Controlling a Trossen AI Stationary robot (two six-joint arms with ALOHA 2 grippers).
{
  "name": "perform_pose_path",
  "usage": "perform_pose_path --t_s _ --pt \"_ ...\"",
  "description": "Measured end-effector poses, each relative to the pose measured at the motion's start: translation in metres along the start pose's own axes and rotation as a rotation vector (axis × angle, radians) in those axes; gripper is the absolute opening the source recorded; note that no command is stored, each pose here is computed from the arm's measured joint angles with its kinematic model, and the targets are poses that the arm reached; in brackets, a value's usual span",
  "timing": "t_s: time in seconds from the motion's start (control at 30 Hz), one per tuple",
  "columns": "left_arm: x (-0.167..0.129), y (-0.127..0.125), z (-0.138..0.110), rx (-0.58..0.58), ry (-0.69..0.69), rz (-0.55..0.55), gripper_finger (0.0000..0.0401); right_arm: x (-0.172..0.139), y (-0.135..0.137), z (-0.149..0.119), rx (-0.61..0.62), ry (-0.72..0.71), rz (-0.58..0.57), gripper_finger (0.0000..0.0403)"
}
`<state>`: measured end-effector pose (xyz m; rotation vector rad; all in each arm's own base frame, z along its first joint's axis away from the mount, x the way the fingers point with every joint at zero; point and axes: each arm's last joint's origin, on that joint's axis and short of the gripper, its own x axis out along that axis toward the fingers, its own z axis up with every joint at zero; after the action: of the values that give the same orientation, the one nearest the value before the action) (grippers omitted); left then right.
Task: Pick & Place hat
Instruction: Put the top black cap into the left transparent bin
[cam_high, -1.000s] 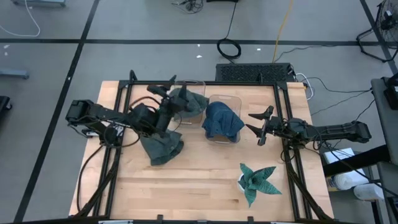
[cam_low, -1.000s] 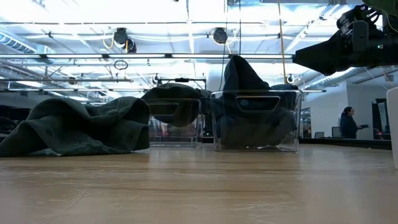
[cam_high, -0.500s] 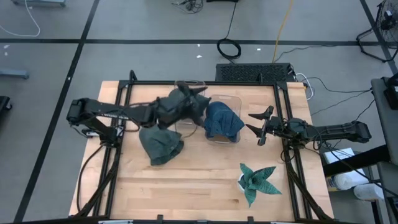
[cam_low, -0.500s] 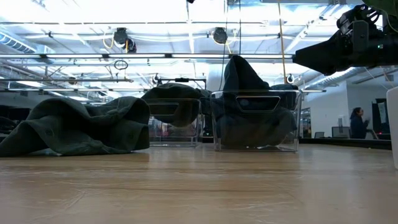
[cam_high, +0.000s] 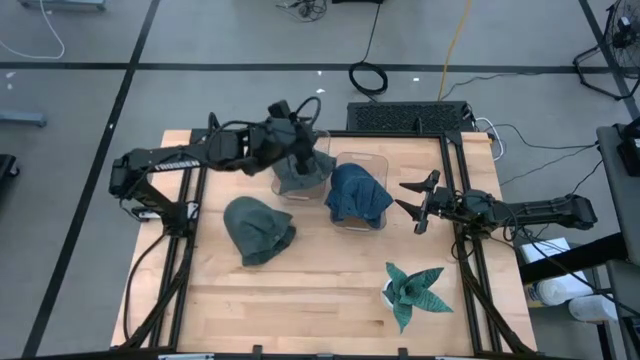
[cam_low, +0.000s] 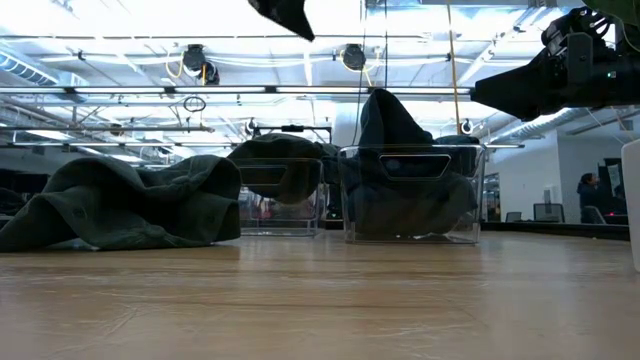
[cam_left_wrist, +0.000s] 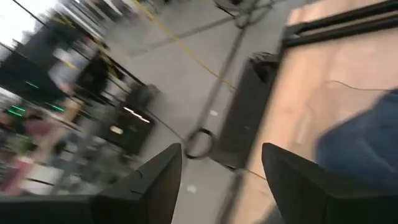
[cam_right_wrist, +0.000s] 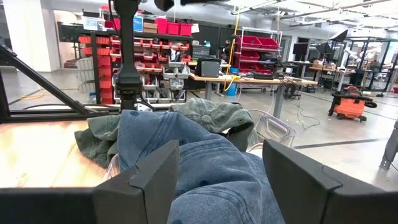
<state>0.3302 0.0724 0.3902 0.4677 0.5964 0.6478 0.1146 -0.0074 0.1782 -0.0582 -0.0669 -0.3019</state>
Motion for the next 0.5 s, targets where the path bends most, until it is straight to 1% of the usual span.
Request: perform_pose_path --t_s 0.2,0.33,0.5 --pt "0.016 0.012 -0.021 -0.196 0.085 -0.233 0.023 0.0 0.0 0.0 0.0 0.0 0.0 0.0222" --pt "0.026 0.019 -0.034 -0.258 0.17 -0.257 0.023 0.0 0.0 0.0 0.0 0.0 0.0 0.0222" --pt "0.028 0.027 -0.048 -0.336 0.283 -0.291 0.023 0.0 0.0 0.0 0.0 0.0 0.0 0.0222"
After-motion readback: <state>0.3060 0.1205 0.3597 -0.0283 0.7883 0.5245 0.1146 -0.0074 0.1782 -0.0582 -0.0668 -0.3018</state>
